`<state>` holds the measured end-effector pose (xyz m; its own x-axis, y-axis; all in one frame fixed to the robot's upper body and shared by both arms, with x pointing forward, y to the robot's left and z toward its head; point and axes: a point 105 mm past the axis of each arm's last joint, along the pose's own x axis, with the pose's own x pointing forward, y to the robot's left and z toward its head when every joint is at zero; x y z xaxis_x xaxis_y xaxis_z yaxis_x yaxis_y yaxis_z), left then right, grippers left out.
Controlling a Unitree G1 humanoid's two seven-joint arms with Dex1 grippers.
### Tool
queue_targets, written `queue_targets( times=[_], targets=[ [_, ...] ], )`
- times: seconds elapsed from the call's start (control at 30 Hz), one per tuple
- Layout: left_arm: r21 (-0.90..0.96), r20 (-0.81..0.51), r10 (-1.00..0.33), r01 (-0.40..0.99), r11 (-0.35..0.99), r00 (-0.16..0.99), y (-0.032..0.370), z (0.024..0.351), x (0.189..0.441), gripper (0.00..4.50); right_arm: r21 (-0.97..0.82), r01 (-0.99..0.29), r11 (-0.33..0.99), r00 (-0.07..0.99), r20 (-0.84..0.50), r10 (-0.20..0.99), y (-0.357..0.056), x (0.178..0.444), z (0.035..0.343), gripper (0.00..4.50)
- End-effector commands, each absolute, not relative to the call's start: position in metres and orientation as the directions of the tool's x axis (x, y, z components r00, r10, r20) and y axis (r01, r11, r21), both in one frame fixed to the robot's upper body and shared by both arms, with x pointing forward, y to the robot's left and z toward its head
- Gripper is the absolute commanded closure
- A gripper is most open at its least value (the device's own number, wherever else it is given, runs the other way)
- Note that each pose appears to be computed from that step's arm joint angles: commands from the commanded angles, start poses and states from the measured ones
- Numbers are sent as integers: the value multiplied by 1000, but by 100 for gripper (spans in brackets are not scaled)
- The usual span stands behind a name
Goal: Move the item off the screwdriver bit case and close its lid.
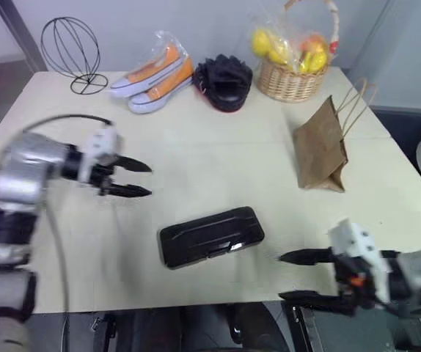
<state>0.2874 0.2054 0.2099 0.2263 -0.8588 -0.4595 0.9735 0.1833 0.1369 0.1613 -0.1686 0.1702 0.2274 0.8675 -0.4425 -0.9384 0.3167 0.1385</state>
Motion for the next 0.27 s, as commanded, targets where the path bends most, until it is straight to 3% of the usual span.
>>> queue_targets(
  times=[0.03, 0.13, 0.27],
  targets=[
    [45, -391, -896, 976, 211, 212, 211, 237, 247, 178, 92, -898, 431, 357, -420, 834, -203, 176, 196, 73],
    [62, -407, -862, 950, 304, 303, 222, 231, 227, 178, 58, -884, 465, 403, -412, 817, -225, 182, 213, 73],
    [82, -409, -819, 909, 408, 404, 231, 221, 222, 178, 32, -883, 469, 413, -423, 807, -234, 190, 215, 73]
  ],
)
